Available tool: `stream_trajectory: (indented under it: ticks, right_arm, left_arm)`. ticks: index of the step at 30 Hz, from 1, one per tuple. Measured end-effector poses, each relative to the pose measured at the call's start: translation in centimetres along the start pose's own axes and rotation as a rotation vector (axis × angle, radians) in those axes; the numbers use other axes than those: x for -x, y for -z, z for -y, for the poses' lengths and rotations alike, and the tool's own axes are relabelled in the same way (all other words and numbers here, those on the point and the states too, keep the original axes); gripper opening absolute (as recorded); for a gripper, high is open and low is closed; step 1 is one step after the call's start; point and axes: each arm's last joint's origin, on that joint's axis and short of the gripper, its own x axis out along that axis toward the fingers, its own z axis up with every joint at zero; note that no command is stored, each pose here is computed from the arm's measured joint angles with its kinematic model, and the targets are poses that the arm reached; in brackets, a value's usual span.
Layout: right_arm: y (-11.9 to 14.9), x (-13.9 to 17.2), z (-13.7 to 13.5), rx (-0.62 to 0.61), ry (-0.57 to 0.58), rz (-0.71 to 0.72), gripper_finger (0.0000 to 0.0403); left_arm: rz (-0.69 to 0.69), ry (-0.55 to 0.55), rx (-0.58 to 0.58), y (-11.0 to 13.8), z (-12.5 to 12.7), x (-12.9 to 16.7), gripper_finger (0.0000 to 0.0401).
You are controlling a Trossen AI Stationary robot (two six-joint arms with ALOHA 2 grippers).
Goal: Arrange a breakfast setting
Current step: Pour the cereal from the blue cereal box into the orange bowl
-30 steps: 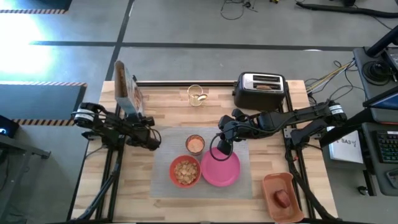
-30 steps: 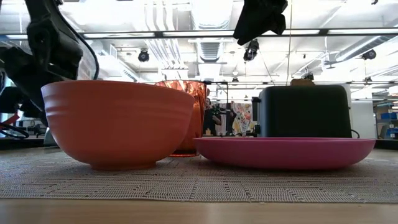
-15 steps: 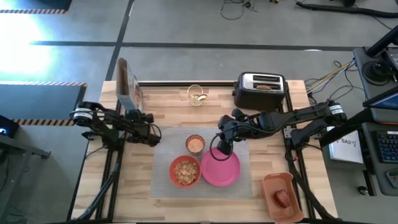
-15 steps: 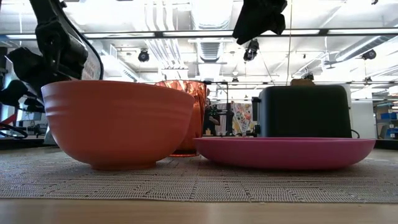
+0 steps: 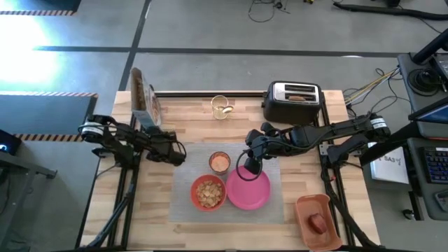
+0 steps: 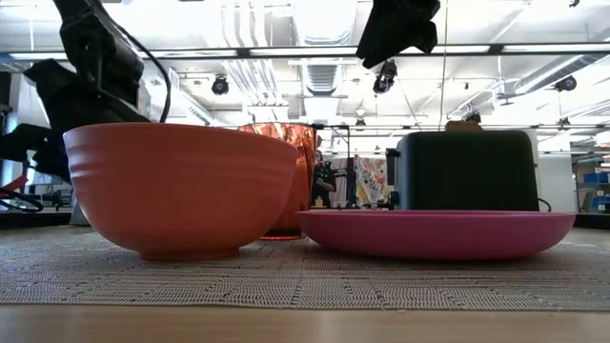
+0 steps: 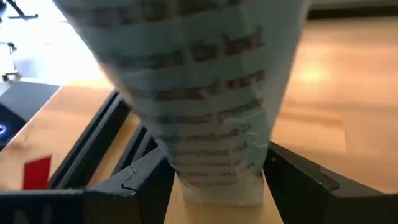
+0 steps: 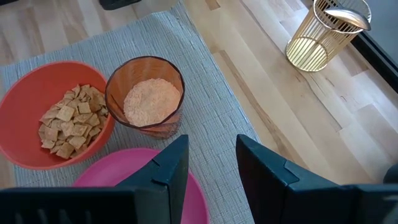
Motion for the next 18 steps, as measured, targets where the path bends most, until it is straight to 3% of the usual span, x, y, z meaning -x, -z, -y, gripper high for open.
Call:
stream_trajectory:
  ticks: [8,18]
  right_arm:
    - [0.0,0.0,0.0,0.000,0.000,-0.001,0.0123]
    - [0.0,0.0,0.0,0.000,0.000,0.000,0.0123]
  left_arm:
    - [-0.088,0.050,-0.105,1.0,0.0,2.0,0.0208]
    - [0.042,0.021,0.015,0.0,-0.2,0.2,0.0208]
